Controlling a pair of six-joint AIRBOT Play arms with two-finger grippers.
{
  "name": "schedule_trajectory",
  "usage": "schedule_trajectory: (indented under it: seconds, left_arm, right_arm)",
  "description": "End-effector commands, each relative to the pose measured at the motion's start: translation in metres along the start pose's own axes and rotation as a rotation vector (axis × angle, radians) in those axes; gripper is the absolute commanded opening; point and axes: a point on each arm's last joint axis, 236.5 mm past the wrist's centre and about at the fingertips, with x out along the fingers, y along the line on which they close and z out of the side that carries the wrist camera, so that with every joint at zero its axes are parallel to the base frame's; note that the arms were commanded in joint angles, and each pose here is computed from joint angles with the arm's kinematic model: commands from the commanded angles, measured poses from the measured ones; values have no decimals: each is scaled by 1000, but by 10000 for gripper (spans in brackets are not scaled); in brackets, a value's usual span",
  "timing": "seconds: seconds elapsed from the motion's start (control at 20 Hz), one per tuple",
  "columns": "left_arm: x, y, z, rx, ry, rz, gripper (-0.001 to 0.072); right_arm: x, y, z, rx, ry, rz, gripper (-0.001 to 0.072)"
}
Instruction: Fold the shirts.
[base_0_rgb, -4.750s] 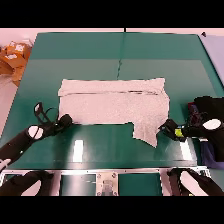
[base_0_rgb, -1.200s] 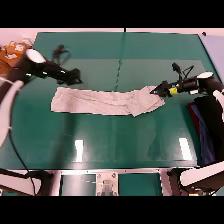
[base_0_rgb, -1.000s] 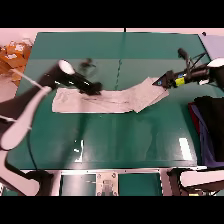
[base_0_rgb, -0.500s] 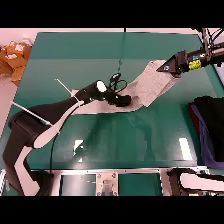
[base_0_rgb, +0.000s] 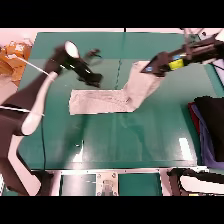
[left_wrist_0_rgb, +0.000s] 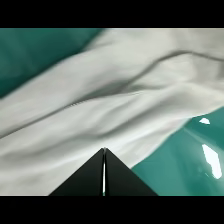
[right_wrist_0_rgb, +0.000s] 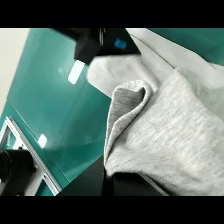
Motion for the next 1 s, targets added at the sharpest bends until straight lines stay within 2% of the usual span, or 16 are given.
schedule_trajectory:
  seconds: [0.0,0.2,0.3,0.35,0.4,0.45,0.55,0.6,0.65,0.7,0.8,0.95]
  left_arm:
    - [-85,96,-11,-153,-47,207,18]
    - [-135,163,-39,-303,-76,268,18]
    - [-148,189,-53,-366,-81,278,19]
    - [-153,199,-57,-383,-90,284,19]
    - [-157,207,-60,-381,-95,288,18]
    - [-160,212,-63,-384,-97,291,19]
    - [-163,217,-68,-382,-90,294,18]
    - [-163,218,-68,-373,-89,294,18]
    - [-163,217,-67,-365,-91,293,19]
    - [-162,215,-64,-363,-100,281,19]
    - [-162,212,-61,-363,-109,265,18]
    - [-161,211,-63,-365,-103,263,18]
  right_arm:
    - [75,50,19,-23,-68,39,11]
    - [220,77,12,-26,-109,64,11]
    - [299,77,-1,55,-169,74,29]
    - [333,76,-5,133,-217,85,199]
    - [355,75,-8,197,-249,95,336]
    - [369,77,-9,221,-262,101,361]
    - [362,79,0,171,-248,117,354]
    - [347,79,9,137,-227,135,273]
    - [327,73,20,100,-206,146,112]
    - [301,59,32,72,-189,138,97]
    - [245,19,46,65,-128,113,118]
    - [163,-61,38,125,-16,19,106]
